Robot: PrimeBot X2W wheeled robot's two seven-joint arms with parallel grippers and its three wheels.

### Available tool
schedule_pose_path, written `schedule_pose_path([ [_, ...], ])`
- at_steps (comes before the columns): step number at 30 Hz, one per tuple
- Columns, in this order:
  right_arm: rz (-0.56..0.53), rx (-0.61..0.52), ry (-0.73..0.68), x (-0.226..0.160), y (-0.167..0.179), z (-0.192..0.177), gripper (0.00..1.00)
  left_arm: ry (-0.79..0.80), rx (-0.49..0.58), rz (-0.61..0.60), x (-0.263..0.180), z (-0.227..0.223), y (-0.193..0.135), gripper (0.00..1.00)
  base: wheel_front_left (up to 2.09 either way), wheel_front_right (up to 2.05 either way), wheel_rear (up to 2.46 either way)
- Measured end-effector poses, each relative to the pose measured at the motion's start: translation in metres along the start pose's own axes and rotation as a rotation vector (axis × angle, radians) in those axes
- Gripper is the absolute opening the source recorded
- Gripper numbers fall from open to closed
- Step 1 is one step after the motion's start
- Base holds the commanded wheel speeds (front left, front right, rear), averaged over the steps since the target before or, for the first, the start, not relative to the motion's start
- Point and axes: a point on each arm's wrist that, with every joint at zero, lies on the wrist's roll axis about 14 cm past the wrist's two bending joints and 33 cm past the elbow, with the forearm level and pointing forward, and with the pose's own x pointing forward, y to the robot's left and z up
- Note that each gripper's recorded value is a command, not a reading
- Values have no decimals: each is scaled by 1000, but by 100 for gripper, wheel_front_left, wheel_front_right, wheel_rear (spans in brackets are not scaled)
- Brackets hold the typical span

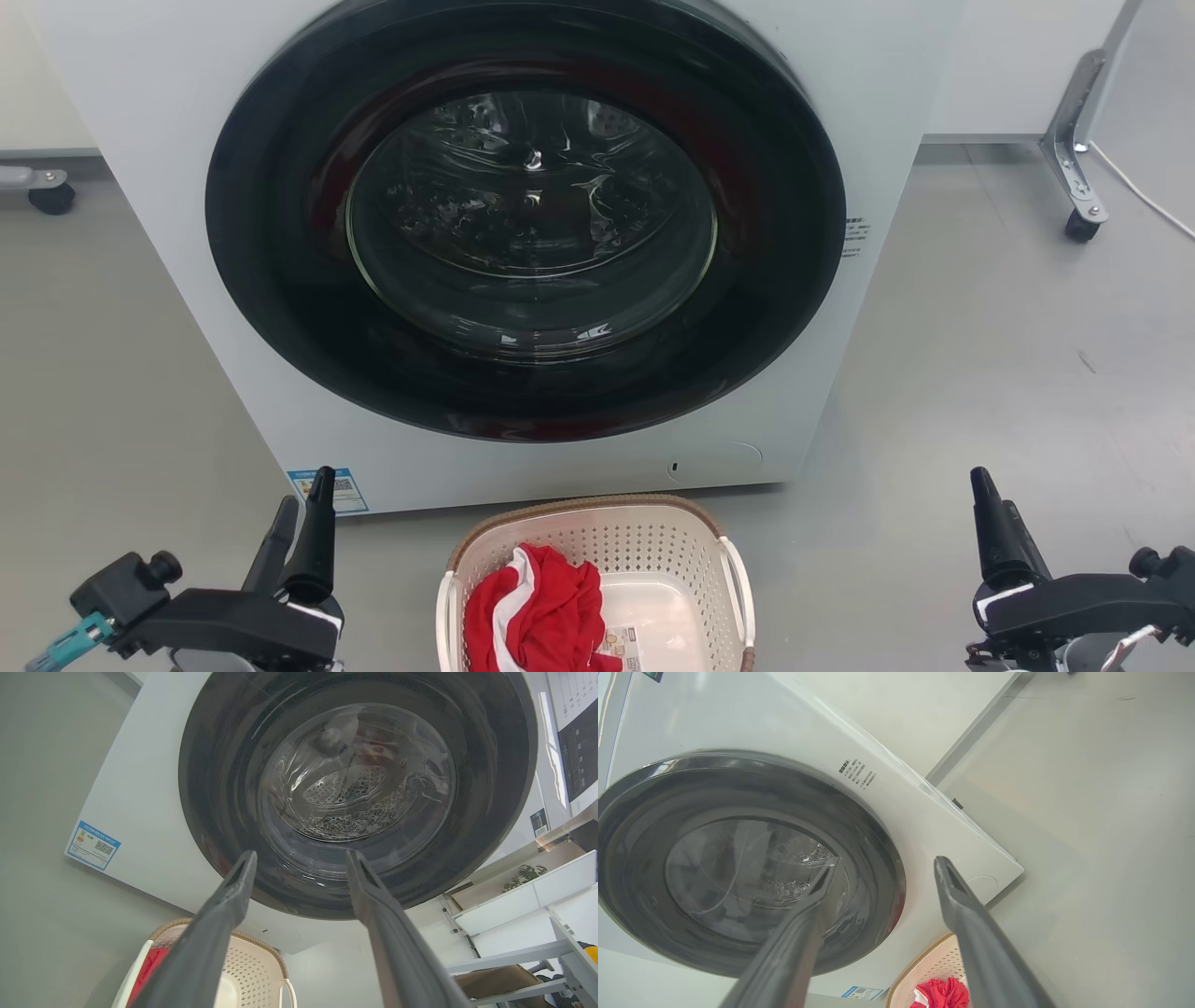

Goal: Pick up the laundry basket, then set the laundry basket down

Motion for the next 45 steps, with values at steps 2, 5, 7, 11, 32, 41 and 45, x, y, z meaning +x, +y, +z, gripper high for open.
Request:
schedule_pose_path([
  [2, -1, -24, 1, 0, 0, 0, 100, 0, 31, 1, 0, 0, 0, 100, 0, 0, 0],
  [5, 7, -99, 8, 0, 3, -2, 100, 6, 104, -7, 0, -1, -3, 100, 0, 0, 0],
  [7, 12, -152, 9, 0, 5, -3, 100, 5, 152, -15, 1, -1, -6, 100, 0, 0, 0],
  [11, 27, -240, 10, 2, 9, -3, 100, 1, 228, -30, 2, 0, -11, 100, 0, 0, 0],
  [32, 72, -596, -7, 1, 18, -12, 100, -5, 499, -43, 0, -13, -14, 100, 0, 0, 0],
  [41, 91, -711, -29, 0, 21, -13, 100, -12, 600, -39, -2, -17, -11, 100, 0, 0, 0],
  [45, 98, -748, -46, -1, 23, -12, 100, -10, 642, -39, -3, -20, -10, 100, 0, 0, 0],
])
